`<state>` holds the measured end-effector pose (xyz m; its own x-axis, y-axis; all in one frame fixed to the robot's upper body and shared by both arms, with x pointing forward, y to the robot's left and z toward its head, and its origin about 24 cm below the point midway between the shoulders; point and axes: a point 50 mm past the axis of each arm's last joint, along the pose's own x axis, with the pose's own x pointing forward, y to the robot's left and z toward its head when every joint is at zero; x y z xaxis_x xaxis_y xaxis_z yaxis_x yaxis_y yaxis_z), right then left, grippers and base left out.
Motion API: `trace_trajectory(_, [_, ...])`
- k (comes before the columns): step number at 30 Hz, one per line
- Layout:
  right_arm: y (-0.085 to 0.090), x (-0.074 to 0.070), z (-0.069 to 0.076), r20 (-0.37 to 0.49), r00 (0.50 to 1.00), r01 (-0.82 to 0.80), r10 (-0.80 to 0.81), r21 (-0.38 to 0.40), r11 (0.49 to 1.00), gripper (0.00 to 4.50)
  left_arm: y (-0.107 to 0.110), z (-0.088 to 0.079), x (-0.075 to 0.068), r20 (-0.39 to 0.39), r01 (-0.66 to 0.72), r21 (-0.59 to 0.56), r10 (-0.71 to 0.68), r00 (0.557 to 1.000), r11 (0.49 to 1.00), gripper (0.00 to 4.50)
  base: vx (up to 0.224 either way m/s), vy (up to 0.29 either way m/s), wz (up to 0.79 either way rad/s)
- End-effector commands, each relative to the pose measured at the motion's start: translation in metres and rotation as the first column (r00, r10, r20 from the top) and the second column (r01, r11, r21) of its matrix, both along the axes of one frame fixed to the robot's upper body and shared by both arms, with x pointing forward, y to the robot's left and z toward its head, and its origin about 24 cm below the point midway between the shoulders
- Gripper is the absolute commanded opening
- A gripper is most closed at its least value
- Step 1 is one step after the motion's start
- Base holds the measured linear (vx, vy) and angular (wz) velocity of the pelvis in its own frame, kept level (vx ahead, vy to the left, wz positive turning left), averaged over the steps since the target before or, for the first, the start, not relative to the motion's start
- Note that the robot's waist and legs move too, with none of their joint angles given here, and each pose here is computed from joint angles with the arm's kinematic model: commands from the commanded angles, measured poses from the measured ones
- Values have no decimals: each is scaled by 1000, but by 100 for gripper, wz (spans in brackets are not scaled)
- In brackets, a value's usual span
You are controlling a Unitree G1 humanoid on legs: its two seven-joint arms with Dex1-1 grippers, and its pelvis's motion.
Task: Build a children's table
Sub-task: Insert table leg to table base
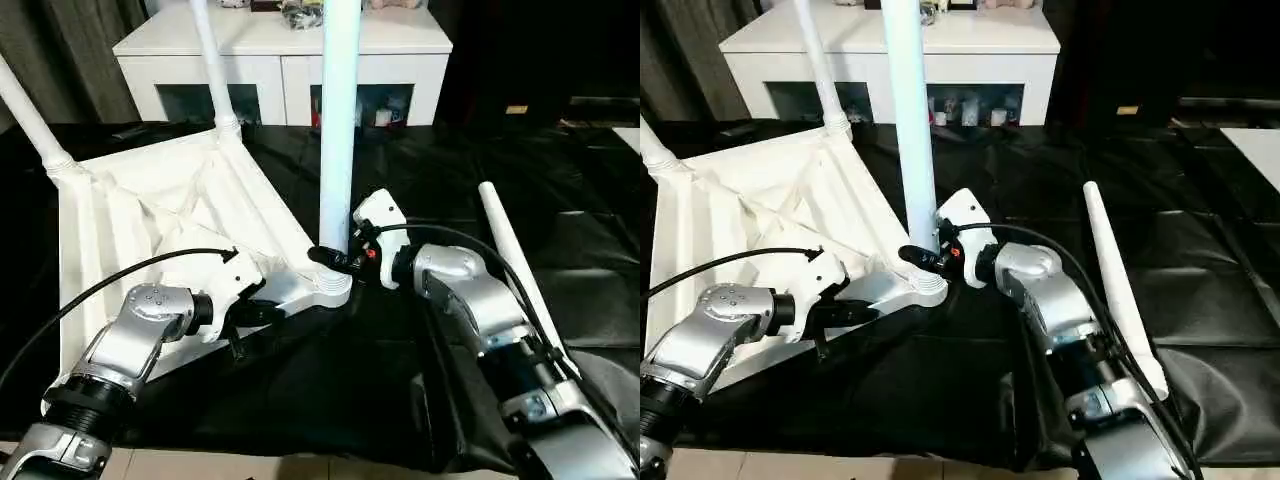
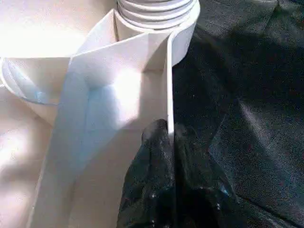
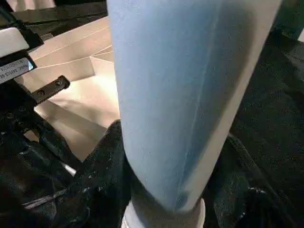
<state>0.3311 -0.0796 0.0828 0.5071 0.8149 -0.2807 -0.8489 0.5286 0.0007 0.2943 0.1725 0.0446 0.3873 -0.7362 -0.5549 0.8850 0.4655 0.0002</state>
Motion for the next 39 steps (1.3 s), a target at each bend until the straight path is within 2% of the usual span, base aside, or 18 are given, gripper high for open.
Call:
trace_trajectory(1, [-17, -17, -58, -231, 971, 22, -62, -175, 984, 184, -5, 17, 5, 73, 36, -57, -32, 997, 998, 0, 0, 0, 0])
trace_trajectory(8, [-18, -20, -65, -233, 970, 24, -67, -180, 983, 184, 1, 16, 5, 62, 16, -46, -14, 998, 999, 0, 0, 0, 0])
trace_trajectory(13, [-18, -13, -72, -186, 958, 182, -220, -201, 963, 184, 4, 8, 16, 50, -131, -18, 132, 990, 991, 0, 0, 0, 0])
trace_trajectory(14, [-16, -10, -74, -177, 937, 265, -301, -201, 943, 184, -3, 5, 21, 58, -183, -27, 185, 981, 983, 0, 0, 0, 0])
trace_trajectory(17, [-13, -8, -76, -168, 911, 341, -376, -203, 918, 184, -13, 1, 25, 58, -235, -32, 237, 970, 971, 0, 0, 0, 0])
trace_trajectory(20, [-7, -3, -81, -155, 831, 497, -534, -223, 838, 184, -42, -6, 38, 46, -376, -5, 376, 925, 926, 0, 0, 0, 0])
trace_trajectory(23, [-3, -1, -84, -152, 772, 577, -617, -239, 781, 184, -62, -8, 43, 48, -404, 28, 402, 914, 914, 0, 0, 0, 0])
trace_trajectory(24, [-3, -1, -84, -152, 772, 577, -617, -239, 781, 184, -62, -8, 43, 48, -404, 28, 402, 914, 914, 0, 0, 0, 0])
trace_trajectory(25, [1, 1, -84, -127, 730, 630, -671, -256, 734, 184, -80, -9, 46, 66, -393, 66, 389, 919, 917, 0, 0, 0, 0])
trace_trajectory(28, [4, 3, -84, -110, 693, 670, -713, -268, 692, 184, -94, -10, 46, 57, -391, 75, 388, 920, 917, 0, 0, 0, 0])
trace_trajectory(31, [4, 9, -79, -77, 651, 720, -755, -253, 646, 184, -98, -9, 49, 68, -425, 77, 421, 905, 902, 0, 0, 0, 0])
trace_trajectory(33, [4, 11, -77, -87, 634, 737, -769, -233, 634, 184, -96, -7, 52, 67, -445, 71, 440, 895, 893, 0, 0, 0, 0])
trace_trajectory(39, [10, 16, -72, -153, 616, 756, -773, -161, 634, 184, -90, -6, 55, 73, -443, 65, 439, 896, 894, 0, 0, 0, 0])
